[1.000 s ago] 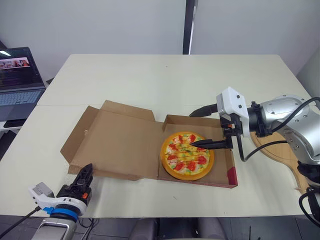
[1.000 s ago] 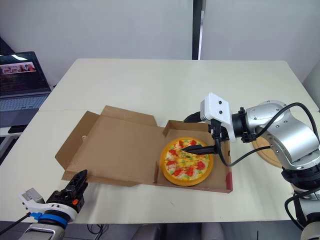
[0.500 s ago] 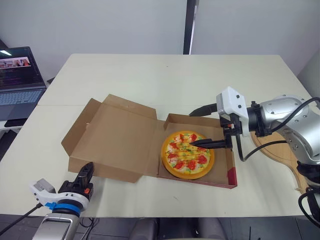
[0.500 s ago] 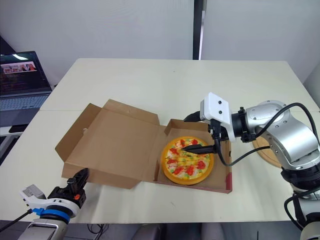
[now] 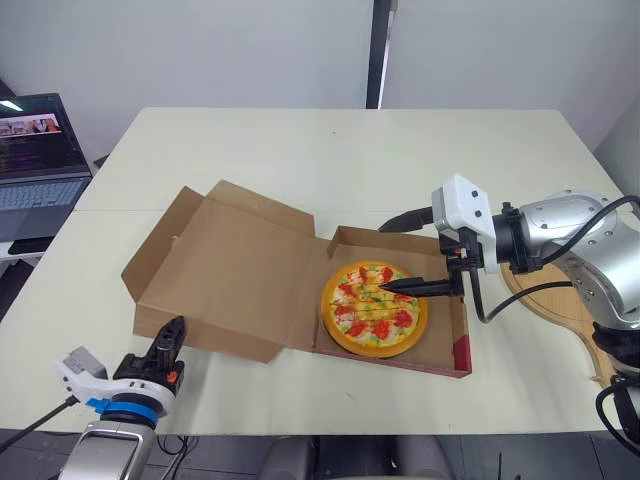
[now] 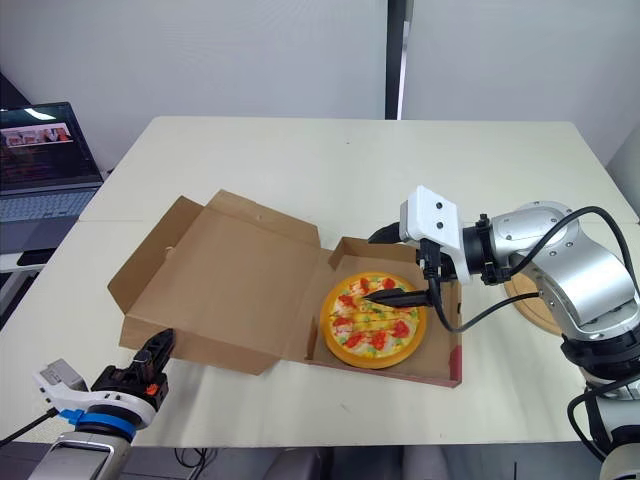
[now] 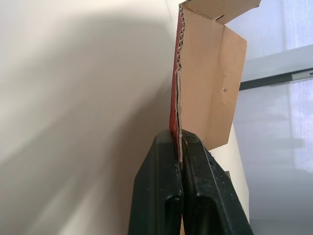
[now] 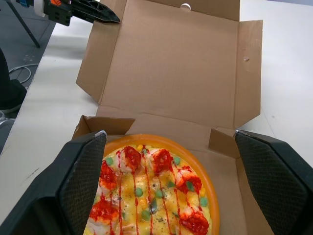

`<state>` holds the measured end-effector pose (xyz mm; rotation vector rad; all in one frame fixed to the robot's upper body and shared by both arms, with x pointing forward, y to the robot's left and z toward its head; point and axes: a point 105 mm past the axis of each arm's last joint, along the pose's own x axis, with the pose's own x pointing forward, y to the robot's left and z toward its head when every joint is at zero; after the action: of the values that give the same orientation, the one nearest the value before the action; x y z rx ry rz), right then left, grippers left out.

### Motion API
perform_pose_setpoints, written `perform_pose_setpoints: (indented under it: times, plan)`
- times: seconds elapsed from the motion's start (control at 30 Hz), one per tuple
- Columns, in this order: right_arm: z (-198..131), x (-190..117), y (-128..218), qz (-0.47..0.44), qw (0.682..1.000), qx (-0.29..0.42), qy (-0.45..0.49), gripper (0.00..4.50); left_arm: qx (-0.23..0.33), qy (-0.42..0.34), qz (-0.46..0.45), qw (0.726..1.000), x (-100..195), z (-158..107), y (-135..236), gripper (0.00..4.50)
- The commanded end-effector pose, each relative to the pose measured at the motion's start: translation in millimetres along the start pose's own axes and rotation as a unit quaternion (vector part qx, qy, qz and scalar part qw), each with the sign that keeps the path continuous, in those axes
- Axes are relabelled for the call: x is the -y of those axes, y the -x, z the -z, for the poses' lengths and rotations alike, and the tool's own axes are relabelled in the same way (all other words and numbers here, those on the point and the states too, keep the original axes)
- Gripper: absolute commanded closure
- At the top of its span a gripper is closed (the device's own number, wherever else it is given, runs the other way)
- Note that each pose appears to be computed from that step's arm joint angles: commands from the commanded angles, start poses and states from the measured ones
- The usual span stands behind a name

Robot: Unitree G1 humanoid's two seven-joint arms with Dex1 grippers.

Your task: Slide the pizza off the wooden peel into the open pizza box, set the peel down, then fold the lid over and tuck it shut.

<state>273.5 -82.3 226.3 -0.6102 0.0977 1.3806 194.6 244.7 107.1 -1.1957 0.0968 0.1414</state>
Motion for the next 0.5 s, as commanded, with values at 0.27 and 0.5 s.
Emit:
perform_pose_setpoints:
  times: [0.27, 0.5]
  plan:
    - [-10.7, -2.5, 1.1, -0.006, 1.000, 0.017, 0.018, 0.00, 0.031, -0.003, -0.014, 0.999, -22.9, -26.8, 5.6, 2.74]
    - [-12.5, -2.6, 0.0, -0.010, 1.000, 0.019, 0.020, 0.00, 0.013, -0.001, -0.038, 0.999, -38.6, -28.1, 5.1, 2.74]
